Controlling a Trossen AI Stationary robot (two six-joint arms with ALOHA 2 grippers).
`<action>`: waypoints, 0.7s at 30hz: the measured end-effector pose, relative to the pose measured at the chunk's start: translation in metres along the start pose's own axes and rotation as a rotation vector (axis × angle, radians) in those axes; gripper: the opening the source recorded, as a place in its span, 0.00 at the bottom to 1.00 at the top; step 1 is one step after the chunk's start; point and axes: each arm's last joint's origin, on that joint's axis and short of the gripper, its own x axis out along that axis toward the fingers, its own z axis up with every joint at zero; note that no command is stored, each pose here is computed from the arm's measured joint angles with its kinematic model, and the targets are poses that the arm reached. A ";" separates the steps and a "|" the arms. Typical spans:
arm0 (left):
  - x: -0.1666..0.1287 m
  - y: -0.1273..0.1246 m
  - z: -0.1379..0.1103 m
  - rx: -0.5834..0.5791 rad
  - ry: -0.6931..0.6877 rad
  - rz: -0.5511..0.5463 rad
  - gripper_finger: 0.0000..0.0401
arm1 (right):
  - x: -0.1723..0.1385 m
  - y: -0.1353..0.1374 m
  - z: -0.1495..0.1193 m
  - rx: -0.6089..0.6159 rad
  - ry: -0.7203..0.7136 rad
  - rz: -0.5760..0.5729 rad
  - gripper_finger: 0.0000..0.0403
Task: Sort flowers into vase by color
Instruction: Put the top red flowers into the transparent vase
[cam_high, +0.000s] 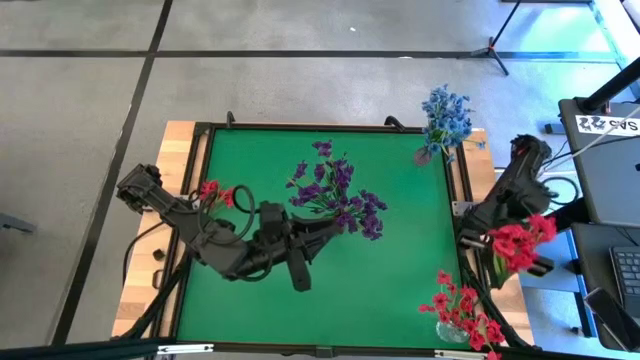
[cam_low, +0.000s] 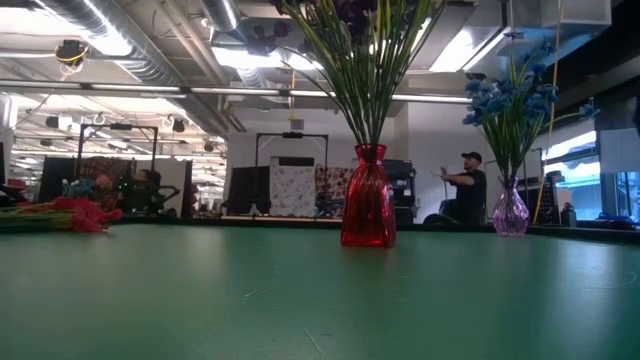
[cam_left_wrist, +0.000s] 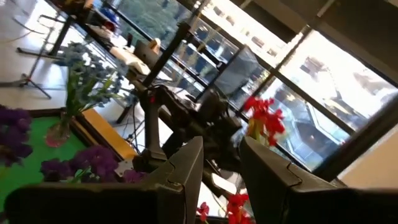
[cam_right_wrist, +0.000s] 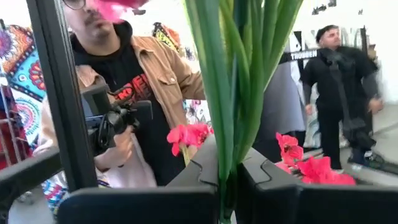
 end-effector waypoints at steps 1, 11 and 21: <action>0.000 0.000 0.000 -0.006 -0.007 0.011 0.26 | 0.001 0.001 -0.004 -0.020 -0.008 0.000 0.03; 0.001 0.004 0.002 -0.057 -0.070 0.099 0.26 | 0.003 0.012 -0.029 -0.110 -0.003 0.096 0.03; 0.004 0.007 0.004 -0.079 -0.104 0.144 0.26 | 0.016 0.016 -0.059 -0.137 0.100 0.100 0.03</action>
